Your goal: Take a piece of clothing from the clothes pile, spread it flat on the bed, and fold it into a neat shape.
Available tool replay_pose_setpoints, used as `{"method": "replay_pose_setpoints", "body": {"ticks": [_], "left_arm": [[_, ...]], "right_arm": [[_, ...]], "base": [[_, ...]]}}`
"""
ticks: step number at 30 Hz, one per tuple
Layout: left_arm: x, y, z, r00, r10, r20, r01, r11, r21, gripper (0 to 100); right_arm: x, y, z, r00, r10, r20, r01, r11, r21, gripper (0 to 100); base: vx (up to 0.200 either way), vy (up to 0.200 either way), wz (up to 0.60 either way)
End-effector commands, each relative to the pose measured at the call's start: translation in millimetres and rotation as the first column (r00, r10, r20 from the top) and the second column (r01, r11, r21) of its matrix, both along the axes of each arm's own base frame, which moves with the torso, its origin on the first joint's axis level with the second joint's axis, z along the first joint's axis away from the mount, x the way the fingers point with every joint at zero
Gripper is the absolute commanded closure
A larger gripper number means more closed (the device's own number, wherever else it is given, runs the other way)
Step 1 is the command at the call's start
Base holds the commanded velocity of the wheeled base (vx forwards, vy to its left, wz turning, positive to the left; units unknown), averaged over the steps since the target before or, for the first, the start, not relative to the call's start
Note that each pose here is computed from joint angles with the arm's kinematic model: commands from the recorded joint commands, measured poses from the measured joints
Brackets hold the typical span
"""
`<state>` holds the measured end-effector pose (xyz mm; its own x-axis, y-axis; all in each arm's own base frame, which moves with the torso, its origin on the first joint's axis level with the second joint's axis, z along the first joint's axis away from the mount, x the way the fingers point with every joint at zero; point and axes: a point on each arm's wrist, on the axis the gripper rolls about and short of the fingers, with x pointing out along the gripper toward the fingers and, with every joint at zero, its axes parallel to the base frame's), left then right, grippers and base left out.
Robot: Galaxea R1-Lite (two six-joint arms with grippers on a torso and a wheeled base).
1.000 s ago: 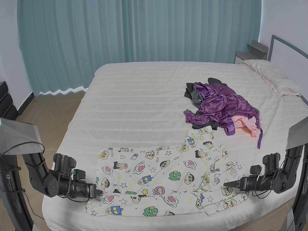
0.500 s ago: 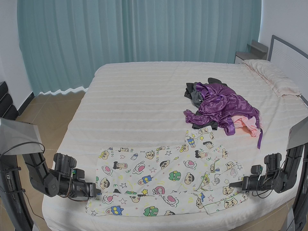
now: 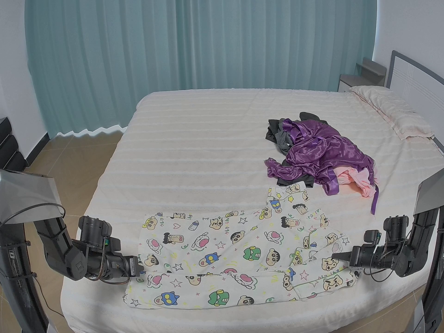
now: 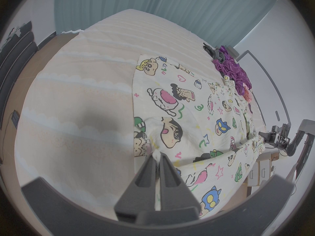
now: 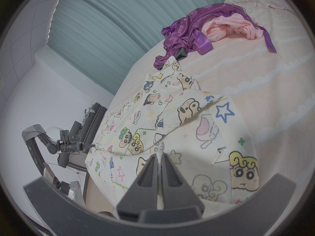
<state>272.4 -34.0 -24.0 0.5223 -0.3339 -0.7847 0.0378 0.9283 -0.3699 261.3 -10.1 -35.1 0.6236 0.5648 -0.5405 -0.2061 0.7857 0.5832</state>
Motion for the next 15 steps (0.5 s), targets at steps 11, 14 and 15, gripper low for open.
{"method": "replay_pose_setpoints", "body": {"ticks": [11, 14, 15], "left_arm": [[10.7, 0.0, -6.5, 0.999, 0.05, -0.002, -0.05, 0.998, 0.024, 0], [12.8, 0.5, -6.2, 0.997, 0.077, -0.001, -0.077, 0.997, 0.021, 0], [12.9, 0.9, -5.0, 0.996, 0.086, -0.001, -0.086, 0.996, 0.016, 0]], "right_arm": [[7.3, 1.7, -7.1, 1.0, 0.005, 0.0, -0.005, 1.0, -0.003, 0], [8.3, 0.8, -3.8, 1.0, 0.002, 0.019, -0.002, 1.0, -0.003, 0], [7.8, 0.0, -1.5, 1.0, -0.004, 0.03, 0.004, 1.0, -0.001, 0]], "base": [[0.0, 0.0, 0.0], [0.0, 0.0, 0.0], [0.0, 0.0, 0.0]]}}
